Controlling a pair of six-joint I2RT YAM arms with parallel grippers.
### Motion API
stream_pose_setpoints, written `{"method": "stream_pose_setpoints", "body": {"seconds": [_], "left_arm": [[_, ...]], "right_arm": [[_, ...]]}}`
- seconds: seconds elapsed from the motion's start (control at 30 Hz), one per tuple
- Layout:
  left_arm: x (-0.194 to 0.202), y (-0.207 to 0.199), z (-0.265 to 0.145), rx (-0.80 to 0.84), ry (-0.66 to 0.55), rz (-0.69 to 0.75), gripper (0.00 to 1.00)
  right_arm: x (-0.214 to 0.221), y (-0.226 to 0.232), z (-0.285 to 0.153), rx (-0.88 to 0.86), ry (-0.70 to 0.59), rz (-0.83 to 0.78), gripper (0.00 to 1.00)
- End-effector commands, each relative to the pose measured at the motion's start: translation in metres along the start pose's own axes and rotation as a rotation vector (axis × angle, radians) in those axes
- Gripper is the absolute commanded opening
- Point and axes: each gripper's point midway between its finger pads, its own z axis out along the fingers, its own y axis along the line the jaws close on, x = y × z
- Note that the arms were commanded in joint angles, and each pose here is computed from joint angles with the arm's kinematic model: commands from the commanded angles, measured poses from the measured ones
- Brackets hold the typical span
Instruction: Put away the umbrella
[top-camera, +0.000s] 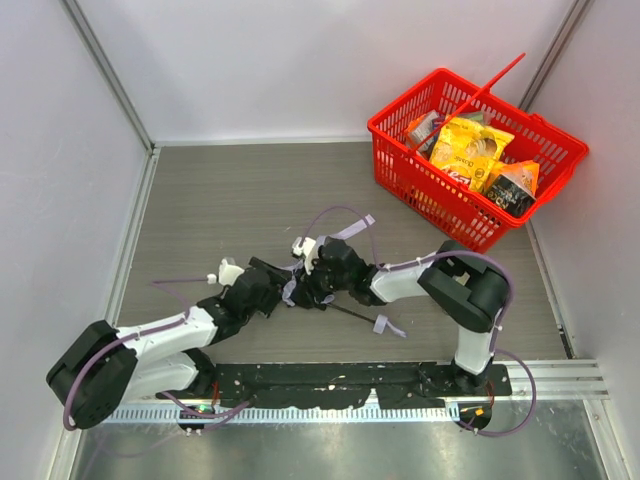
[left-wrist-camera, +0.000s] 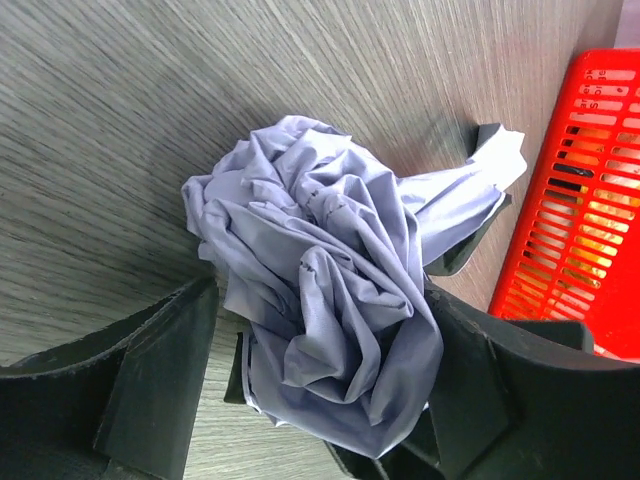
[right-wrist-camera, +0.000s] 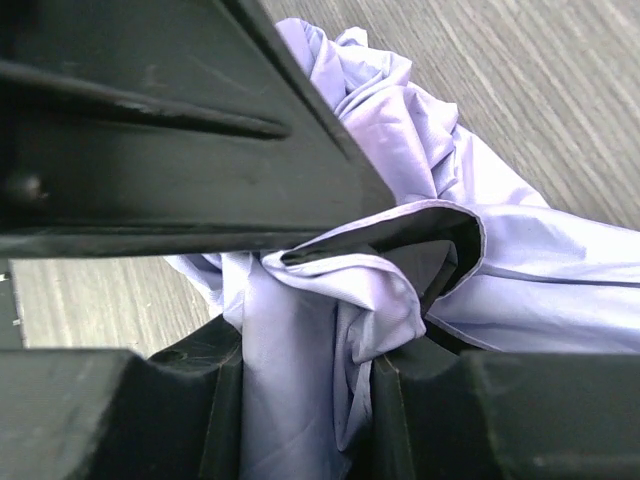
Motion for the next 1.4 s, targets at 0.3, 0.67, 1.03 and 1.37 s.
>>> {"method": "stream_pose_setpoints", "body": {"seconds": [0.3, 0.67, 1.03, 1.37], "left_arm": [[-0.008, 0.067, 0.011, -0.279, -0.038, 0.268, 0.77], [-0.001, 0.059, 0.013, -0.148, -0.012, 0.228, 0.0], [0.012, 0.07, 0.004, -0.23, 0.055, 0.086, 0.0], [0.018, 0.068, -0.003, -0.273, 0.088, 0.012, 0.0]], "right_arm": [[0.041, 0.042, -0.024, -0.415, 0.173, 0.448, 0.01], [0.039, 0.023, -0.027, -0.272, 0.203, 0.462, 0.01], [0.0, 0.013, -0.031, 0.224, 0.199, 0.033, 0.75], [0.027, -0.025, -0.042, 0.719, 0.252, -0.246, 0.77]]}}
